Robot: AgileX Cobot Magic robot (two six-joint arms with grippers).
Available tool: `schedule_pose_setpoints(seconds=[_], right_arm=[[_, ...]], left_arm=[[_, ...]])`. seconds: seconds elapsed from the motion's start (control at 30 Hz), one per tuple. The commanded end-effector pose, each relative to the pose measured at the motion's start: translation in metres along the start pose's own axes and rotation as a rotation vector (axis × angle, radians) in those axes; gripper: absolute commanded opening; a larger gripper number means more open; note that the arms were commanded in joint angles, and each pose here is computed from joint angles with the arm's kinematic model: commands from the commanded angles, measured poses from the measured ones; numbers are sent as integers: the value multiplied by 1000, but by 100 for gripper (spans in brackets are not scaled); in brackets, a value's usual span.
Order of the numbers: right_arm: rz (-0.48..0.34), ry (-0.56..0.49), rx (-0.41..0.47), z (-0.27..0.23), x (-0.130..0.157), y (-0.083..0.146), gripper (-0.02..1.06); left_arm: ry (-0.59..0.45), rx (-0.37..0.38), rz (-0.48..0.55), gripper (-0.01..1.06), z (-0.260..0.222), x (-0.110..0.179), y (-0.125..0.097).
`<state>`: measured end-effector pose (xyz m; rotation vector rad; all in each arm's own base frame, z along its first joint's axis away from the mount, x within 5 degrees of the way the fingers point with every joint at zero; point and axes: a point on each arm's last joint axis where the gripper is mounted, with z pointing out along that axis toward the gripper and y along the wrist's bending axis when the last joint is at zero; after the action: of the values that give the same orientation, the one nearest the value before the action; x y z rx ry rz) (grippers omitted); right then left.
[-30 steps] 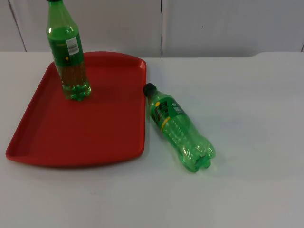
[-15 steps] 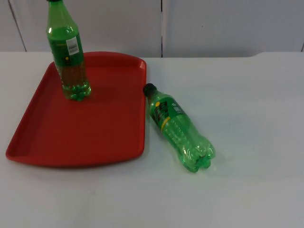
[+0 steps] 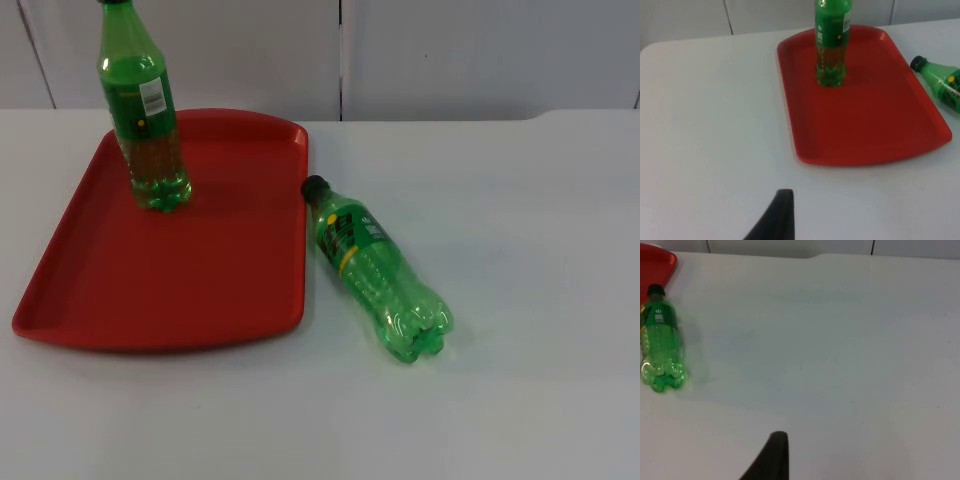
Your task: Place the bottle upright on the tray.
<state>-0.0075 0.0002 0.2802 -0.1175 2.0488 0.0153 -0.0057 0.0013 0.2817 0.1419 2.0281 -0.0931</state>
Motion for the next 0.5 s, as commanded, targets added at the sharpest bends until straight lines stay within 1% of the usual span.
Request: schedule_pose_setpoints(seconds=[0.0, 0.03, 0.47], right_arm=[[-2, -7, 6, 0, 0, 0, 97], [-2, -7, 6, 0, 0, 0, 97], [-2, -7, 6, 0, 0, 0, 97]], left_arm=[[17, -9, -17, 105, 2, 4, 1], [31, -10, -18, 105, 4, 6, 1], [32, -5, -19, 105, 4, 6, 0]])
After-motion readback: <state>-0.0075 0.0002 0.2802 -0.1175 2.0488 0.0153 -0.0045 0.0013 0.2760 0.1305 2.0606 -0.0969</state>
